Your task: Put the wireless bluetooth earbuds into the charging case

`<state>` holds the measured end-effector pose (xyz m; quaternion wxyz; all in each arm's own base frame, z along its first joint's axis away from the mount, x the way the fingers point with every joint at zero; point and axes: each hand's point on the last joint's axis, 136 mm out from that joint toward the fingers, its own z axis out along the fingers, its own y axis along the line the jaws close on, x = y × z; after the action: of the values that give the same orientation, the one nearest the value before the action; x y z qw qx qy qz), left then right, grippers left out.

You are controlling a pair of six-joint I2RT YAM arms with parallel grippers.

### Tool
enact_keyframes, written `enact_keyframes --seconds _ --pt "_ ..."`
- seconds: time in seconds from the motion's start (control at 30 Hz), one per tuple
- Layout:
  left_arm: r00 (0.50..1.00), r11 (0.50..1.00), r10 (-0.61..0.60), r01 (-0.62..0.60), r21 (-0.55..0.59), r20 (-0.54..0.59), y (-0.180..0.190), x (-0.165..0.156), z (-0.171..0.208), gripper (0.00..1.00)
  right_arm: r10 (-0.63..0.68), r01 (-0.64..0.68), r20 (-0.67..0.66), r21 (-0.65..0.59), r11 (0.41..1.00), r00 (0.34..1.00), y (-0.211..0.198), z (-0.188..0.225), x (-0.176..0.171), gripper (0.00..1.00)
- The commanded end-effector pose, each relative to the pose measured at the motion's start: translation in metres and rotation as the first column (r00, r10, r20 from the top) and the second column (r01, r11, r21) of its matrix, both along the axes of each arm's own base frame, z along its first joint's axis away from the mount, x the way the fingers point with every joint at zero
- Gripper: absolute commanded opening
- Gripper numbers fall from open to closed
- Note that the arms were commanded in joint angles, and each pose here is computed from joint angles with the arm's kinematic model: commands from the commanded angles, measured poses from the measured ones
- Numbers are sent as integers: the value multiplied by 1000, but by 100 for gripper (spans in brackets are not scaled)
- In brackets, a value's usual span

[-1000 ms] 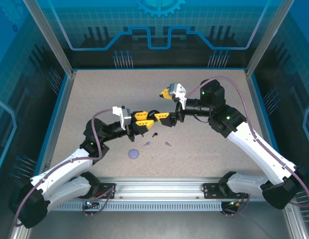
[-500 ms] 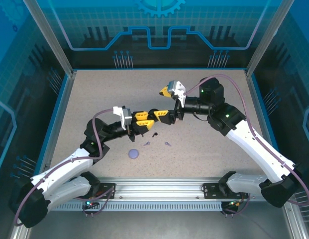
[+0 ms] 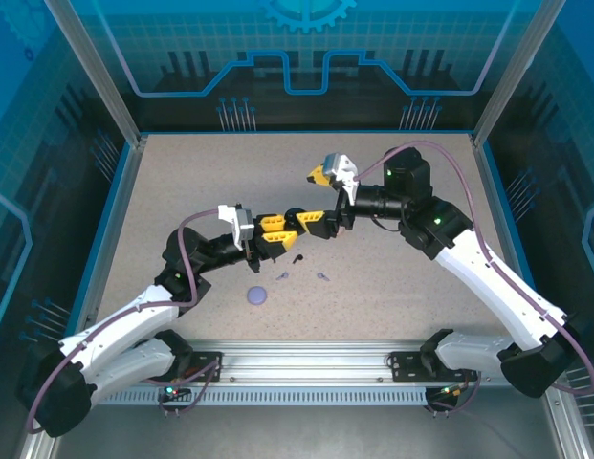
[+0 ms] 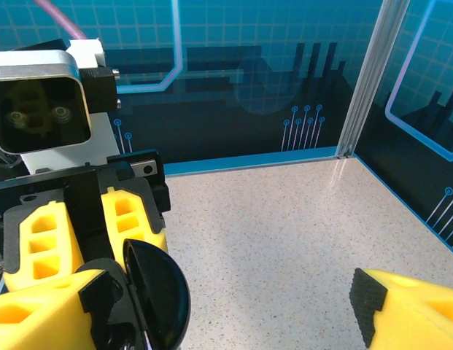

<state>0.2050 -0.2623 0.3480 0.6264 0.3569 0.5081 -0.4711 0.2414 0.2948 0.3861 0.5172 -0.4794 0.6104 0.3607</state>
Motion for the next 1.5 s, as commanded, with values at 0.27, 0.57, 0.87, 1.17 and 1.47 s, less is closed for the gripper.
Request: enact_keyframes --seconds 0.27,0.57,0.87,1.17,1.47 --pt "992 994 100 -95 -62 76 18 -5 5 6 -389 410 -207 69 909 898 -72 5 6 91" --pt "988 985 103 -85 -147 119 31 -20 28 5 -675 621 -545 -319 716 497 -93 -145 38 81" --pt "981 976 102 -66 -209 166 44 -40 48 5 -687 460 -593 -513 725 421 -26 -232 58 68" --pt "976 970 102 -55 -236 190 52 -52 60 5 -756 307 -519 -701 643 398 35 -284 62 61" --pt "977 970 105 -60 -236 184 52 -50 62 5 -806 235 -435 -801 550 402 70 -320 57 56"
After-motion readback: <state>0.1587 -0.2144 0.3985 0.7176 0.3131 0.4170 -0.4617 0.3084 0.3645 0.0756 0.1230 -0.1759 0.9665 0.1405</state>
